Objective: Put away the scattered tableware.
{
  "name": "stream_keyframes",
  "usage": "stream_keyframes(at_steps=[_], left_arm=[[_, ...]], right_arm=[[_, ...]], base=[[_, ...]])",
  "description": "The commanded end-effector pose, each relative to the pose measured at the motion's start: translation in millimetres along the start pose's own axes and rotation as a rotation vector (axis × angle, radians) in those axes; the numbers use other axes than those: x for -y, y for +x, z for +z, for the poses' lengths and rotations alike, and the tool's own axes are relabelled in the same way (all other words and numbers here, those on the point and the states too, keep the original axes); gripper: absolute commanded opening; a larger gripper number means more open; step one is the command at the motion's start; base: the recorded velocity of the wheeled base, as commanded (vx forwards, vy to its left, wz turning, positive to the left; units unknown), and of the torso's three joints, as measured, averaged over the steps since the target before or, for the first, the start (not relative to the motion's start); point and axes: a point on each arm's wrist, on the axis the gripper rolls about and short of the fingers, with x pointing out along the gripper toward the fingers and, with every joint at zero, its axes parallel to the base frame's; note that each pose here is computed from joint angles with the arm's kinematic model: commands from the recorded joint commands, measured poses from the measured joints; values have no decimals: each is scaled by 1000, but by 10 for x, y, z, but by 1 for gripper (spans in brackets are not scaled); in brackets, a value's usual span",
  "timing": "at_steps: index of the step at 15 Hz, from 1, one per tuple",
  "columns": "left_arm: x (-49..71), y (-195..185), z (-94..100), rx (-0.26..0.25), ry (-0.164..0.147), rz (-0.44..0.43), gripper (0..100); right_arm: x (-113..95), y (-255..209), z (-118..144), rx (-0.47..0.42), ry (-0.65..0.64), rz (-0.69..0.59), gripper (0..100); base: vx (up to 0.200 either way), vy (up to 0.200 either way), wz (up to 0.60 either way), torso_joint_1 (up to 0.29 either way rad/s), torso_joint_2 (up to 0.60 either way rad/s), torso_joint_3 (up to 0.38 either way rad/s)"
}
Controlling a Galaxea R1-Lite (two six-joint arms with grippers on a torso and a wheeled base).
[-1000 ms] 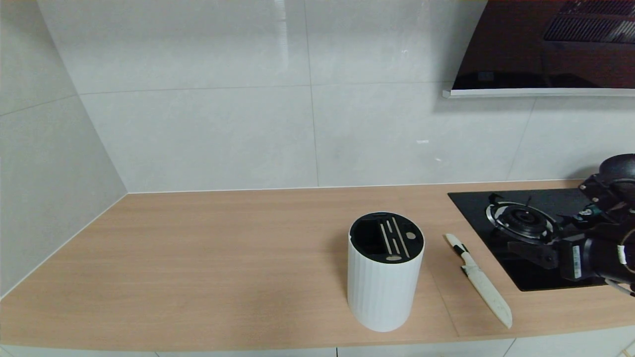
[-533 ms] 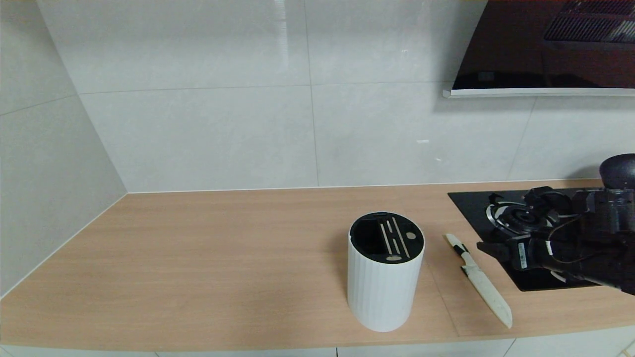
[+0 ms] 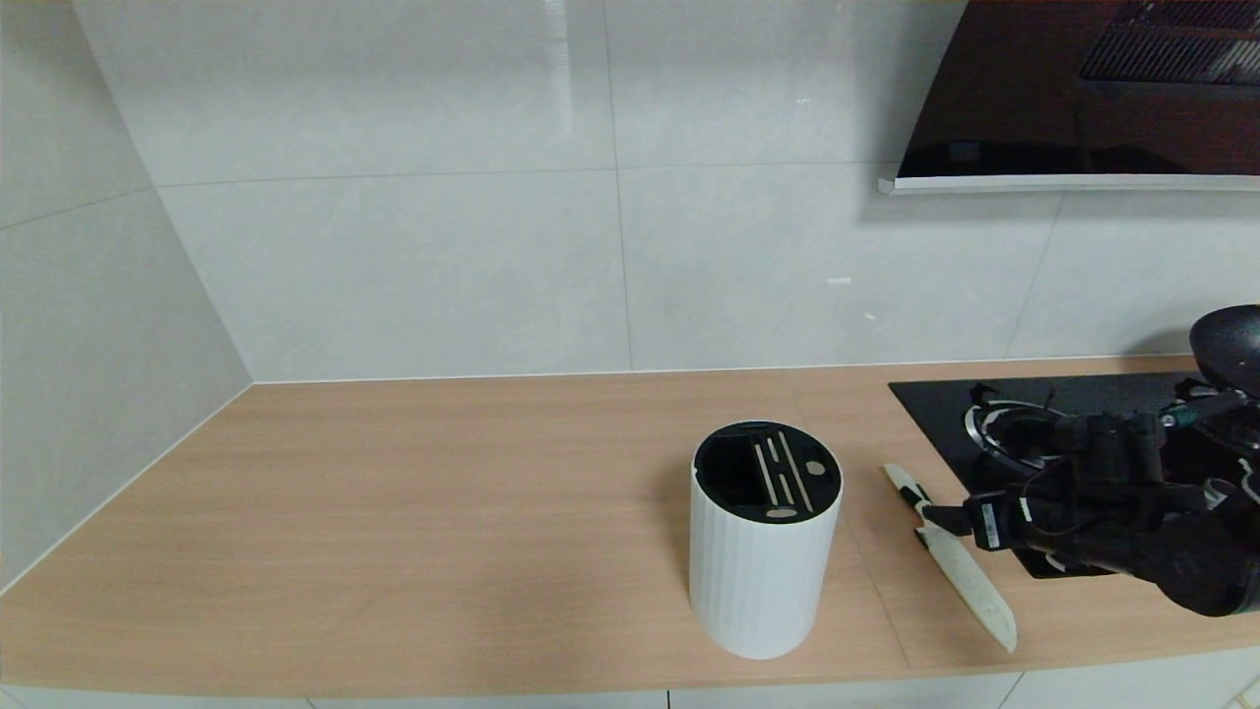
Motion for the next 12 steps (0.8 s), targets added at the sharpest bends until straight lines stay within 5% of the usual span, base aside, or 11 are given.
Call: stream_keyframes(at_steps=[1,12], left_arm=[[0,1,0,-2,0,0,100],[0,1,1,0,0,0,100]], right_arm=[[4,246,-168,-69,-3,6,100],[-40,645,-408,-83,-17,-46,100]], base=[[0,0,0,0,0,0],[0,0,0,0,0,0]])
